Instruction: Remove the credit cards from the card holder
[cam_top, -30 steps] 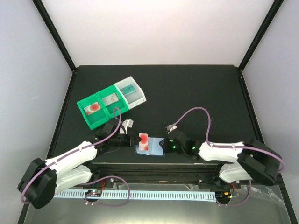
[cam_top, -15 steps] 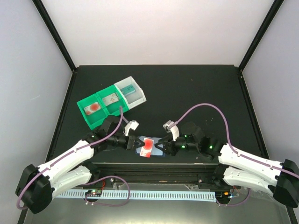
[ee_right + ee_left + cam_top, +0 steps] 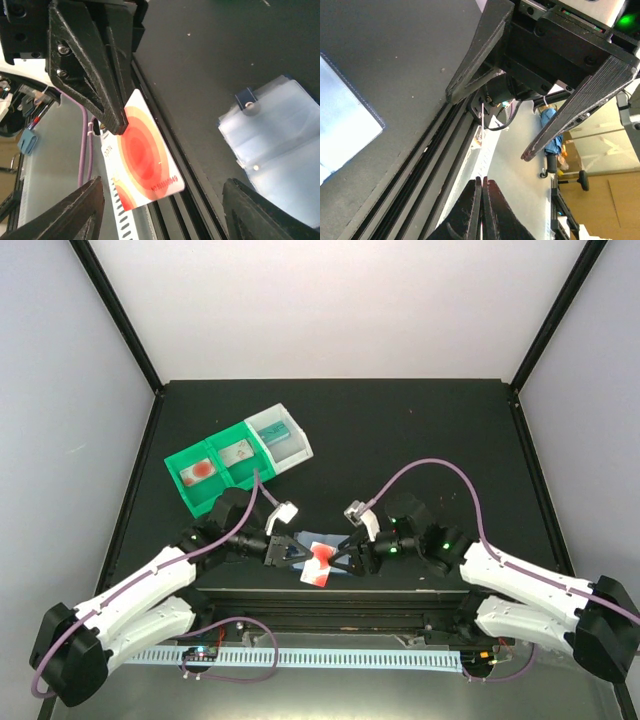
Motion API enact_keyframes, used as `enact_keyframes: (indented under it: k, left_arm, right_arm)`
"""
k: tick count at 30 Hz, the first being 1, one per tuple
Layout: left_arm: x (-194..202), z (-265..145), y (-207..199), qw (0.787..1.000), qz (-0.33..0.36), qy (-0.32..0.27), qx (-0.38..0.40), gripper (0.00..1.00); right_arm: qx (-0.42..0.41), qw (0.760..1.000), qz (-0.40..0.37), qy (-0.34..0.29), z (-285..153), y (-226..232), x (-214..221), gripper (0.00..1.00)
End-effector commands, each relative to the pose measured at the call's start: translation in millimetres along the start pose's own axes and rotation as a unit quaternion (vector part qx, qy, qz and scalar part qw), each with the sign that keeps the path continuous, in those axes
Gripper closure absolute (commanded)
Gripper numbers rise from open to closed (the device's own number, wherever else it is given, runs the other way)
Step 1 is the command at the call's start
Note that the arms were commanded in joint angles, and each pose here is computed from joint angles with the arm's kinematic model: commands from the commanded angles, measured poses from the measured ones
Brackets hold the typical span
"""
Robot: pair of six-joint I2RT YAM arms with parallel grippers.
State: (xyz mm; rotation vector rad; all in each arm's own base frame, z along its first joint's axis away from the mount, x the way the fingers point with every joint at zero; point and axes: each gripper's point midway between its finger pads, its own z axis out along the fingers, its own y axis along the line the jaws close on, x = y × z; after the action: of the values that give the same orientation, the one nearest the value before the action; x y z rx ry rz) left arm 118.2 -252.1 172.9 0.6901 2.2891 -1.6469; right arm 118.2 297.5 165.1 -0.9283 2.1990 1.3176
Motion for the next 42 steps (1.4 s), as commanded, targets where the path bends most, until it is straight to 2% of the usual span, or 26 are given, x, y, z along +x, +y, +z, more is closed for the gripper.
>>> enact_keyframes:
  k: [1, 5, 10, 14, 15, 16, 22, 23, 24, 28, 35, 40, 42]
  left_arm:
    - [-2.3, -2.2, -18.3, 0.999, 0.024, 0.000, 0.037, 0.98]
    - [-0.8, -4.3, -24.5, 0.998, 0.035, -0.002, 0.050, 0.98]
    - [0.5, -5.6, -26.1, 0.998, 0.039, -0.004, 0.052, 0.98]
    - [-2.6, -5.0, -22.8, 0.998, 0.038, -0.009, 0.042, 0.98]
    - [-5.2, -5.2, -19.4, 0.999, 0.036, -0.015, 0.030, 0.96]
    - [-7.6, -5.9, -15.6, 0.999, 0.032, -0.022, 0.017, 0.90]
    - [-34.4, -18.3, -18.3, 0.995, 0.020, -0.094, -0.016, 0.53]
    - [-39.3, -22.3, -22.1, 0.993, 0.022, -0.111, -0.018, 0.41]
    - [-44.1, -26.7, -24.4, 0.991, 0.022, -0.130, -0.022, 0.35]
    - [-56.6, -44.1, -35.0, 0.980, 0.020, -0.196, -0.026, 0.22]
    - [-72.4, -70.2, -41.6, 0.955, -0.018, -0.297, -0.015, 0.21]
    - [-75.7, -75.1, -42.0, 0.940, -0.056, -0.335, 0.032, 0.30]
    - [-76.5, -74.6, -41.5, 0.939, -0.060, -0.336, 0.037, 0.38]
  right_arm:
    - [-0.061, 0.998, -0.024, -0.014, -0.4, 24.8, -20.1, 0.34]
    - [-0.074, 0.997, -0.022, -0.013, 2.9, 26.9, -23.4, 0.44]
    - [-0.086, 0.996, -0.017, -0.022, 0.6, 28.1, -26.9, 0.74]
    - [-0.091, 0.995, -0.017, -0.037, -3.7, 30.1, -28.3, 0.91]
    - [-0.088, 0.995, -0.015, -0.041, -4.8, 29.4, -28.6, 0.97]
    - [-0.086, 0.995, -0.012, -0.046, -5.7, 29.1, -28.6, 0.99]
    - [-0.104, 0.990, 0.025, -0.093, -15.0, 35.4, -38.8, 0.99]
    - [-0.105, 0.988, 0.036, -0.106, -17.4, 35.6, -42.8, 0.99]
    - [-0.104, 0.986, 0.045, -0.120, -19.6, 35.9, -47.9, 0.99]
    - [-0.095, 0.972, 0.094, -0.193, -31.6, 32.2, -75.6, 0.99]
    - [-0.110, 0.923, 0.200, -0.311, -54.1, 23.3, -119.8, 0.99]
    - [-0.098, 0.898, 0.246, -0.352, -61.6, 11.7, -134.7, 0.99]
    - [-0.086, 0.891, 0.264, -0.360, -61.8, 4.9, -136.6, 0.99]
